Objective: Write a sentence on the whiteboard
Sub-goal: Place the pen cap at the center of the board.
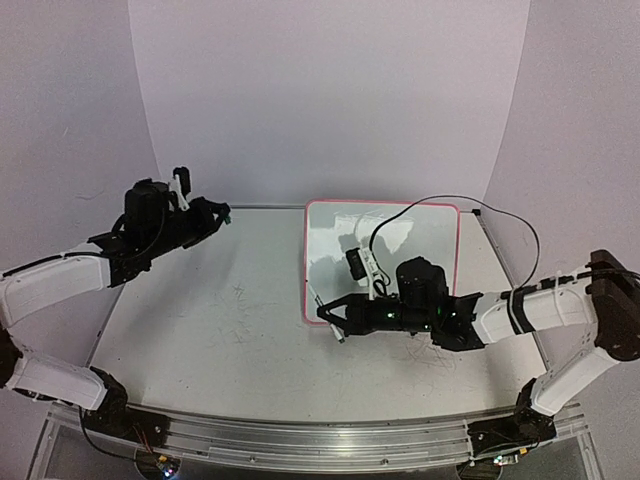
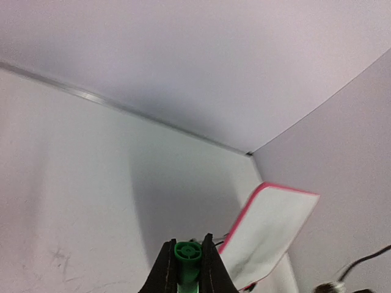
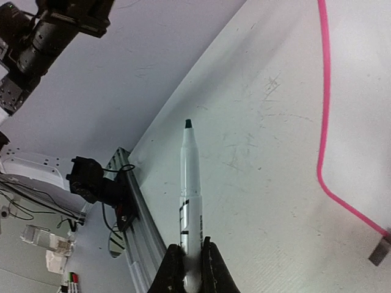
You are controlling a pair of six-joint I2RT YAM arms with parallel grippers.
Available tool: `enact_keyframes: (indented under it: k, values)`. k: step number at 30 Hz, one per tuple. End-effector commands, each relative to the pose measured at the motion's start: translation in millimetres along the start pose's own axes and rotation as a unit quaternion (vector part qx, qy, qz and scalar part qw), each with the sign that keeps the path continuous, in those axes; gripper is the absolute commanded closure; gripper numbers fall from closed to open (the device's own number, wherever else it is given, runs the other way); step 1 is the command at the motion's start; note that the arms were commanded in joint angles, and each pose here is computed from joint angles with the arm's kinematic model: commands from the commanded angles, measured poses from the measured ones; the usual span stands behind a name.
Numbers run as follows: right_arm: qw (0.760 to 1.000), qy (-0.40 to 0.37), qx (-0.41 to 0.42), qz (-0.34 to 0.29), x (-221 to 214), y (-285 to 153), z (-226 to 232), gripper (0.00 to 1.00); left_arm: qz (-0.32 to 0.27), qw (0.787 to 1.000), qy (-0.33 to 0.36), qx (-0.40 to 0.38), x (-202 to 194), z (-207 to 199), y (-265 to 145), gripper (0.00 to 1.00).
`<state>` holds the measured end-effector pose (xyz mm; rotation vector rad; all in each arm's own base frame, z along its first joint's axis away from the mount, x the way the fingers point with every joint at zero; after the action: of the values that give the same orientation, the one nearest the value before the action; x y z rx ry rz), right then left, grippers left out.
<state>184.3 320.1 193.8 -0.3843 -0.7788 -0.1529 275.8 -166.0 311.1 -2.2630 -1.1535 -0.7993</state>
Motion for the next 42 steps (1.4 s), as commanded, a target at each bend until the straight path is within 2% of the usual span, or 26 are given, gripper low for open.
enact_keyframes:
  k: [1,3,5,10,18,24,29,33,35,37,40,42]
  values:
    - [0.994,-0.07,-0.068,-0.056,34,-19,14,1.0,0.179,0.964,0.058,0.187,-54,61,21,1.0]
    - [0.99,-0.09,-0.088,-0.058,40,-22,16,1.0,0.239,0.947,0.06,0.208,-77,79,27,1.0]
    - [0.988,-0.103,-0.098,-0.057,44,-23,18,1.0,0.268,0.934,0.064,0.229,-94,91,31,1.0]
    - [0.987,-0.112,-0.104,-0.055,46,-23,19,1.0,0.276,0.913,0.099,0.285,-126,99,46,0.98]
    - [0.988,-0.102,-0.099,-0.052,42,-26,18,1.0,0.319,0.89,0.126,0.3,-169,104,84,0.92]
    - [0.988,-0.1,-0.105,-0.056,40,-31,17,1.0,0.321,0.888,0.13,0.303,-174,107,91,0.77]
    - [0.988,-0.101,-0.108,-0.052,39,-30,15,1.0,0.3,0.9,0.14,0.285,-156,91,81,0.59]
    - [0.986,-0.114,-0.115,-0.047,39,-27,13,1.0,0.261,0.924,0.148,0.237,-121,55,64,0.42]
    - [0.983,-0.14,-0.114,-0.033,38,-25,14,1.0,0.246,0.938,0.148,0.195,-103,34,51,0.35]
    - [0.977,-0.189,-0.096,-0.001,36,-22,17,1.0,0.253,0.948,0.148,0.12,-89,8,38,0.28]
    - [0.964,-0.251,-0.065,0.065,26,-15,18,1.0,0.295,0.944,0.146,-0.019,-79,-31,23,0.24]
    - [0.955,-0.275,-0.046,0.104,21,-10,19,1.0,0.339,0.924,0.133,-0.116,-78,-54,13,0.23]
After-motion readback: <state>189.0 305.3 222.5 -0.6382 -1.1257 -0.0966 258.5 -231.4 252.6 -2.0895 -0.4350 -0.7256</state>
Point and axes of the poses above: each gripper's point midway between its finger pads, its own y axis out along the fingers, its own z axis along the line the jaws close on, x = y × z, the point moved 9 cm from there along -y, back along the fingers, and after that the axes turned 3 degrees about -y, right-handed, at the moved point
